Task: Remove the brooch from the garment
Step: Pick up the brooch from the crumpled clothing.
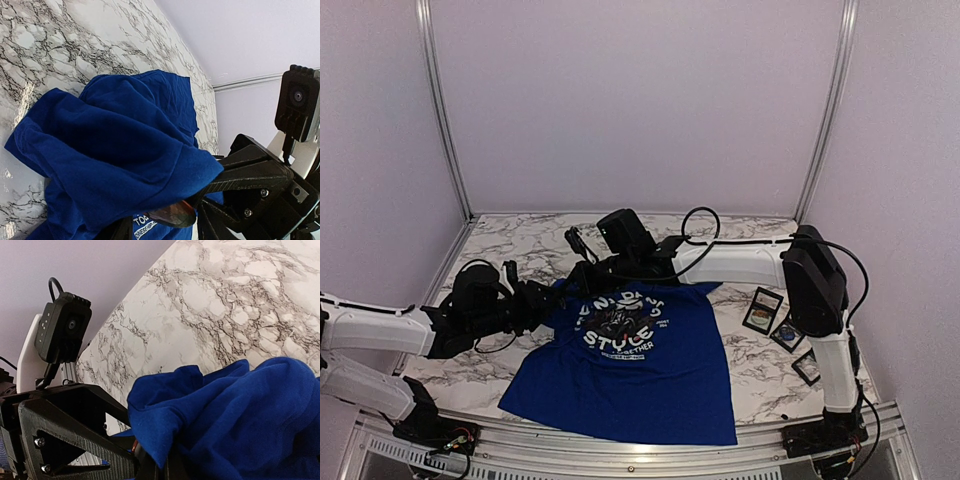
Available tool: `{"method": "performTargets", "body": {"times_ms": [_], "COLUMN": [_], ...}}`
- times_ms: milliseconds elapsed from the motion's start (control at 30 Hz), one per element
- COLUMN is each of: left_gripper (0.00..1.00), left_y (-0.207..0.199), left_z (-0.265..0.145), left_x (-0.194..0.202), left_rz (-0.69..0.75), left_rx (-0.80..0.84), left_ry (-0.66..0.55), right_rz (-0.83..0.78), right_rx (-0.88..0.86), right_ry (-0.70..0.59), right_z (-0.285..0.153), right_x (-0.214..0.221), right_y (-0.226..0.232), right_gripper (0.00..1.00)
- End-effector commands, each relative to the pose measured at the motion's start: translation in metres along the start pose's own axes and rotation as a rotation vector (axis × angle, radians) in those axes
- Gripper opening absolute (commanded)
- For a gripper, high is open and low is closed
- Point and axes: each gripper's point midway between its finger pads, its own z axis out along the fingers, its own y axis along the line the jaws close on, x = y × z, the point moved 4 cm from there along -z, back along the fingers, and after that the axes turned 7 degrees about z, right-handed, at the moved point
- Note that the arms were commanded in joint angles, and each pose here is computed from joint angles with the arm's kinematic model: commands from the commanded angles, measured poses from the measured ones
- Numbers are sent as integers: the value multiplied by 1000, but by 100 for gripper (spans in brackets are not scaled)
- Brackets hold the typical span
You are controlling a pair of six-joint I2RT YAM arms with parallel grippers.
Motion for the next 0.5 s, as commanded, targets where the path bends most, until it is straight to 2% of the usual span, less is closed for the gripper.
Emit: {"method": "performTargets", "body": {"times_ms": [0, 300, 467], "left_gripper": [44, 34, 24], "left_y": [-2, 3, 5], "left_z": [0, -3, -4], "left_x": [-5, -4, -2], "left_rz": [20, 14, 18], "left_rx": [-15, -27, -35], "left_ry": [-10, -4, 8], "right_rz": [-24, -25, -30], "right_rx": [-67, -90, -110], "right_ry": [-28, -16, 1], "right_z": [-11, -12, -10], "right_x": [-9, -4, -1], "right_y": [24, 27, 30], "right_gripper": [0, 0, 0]}}
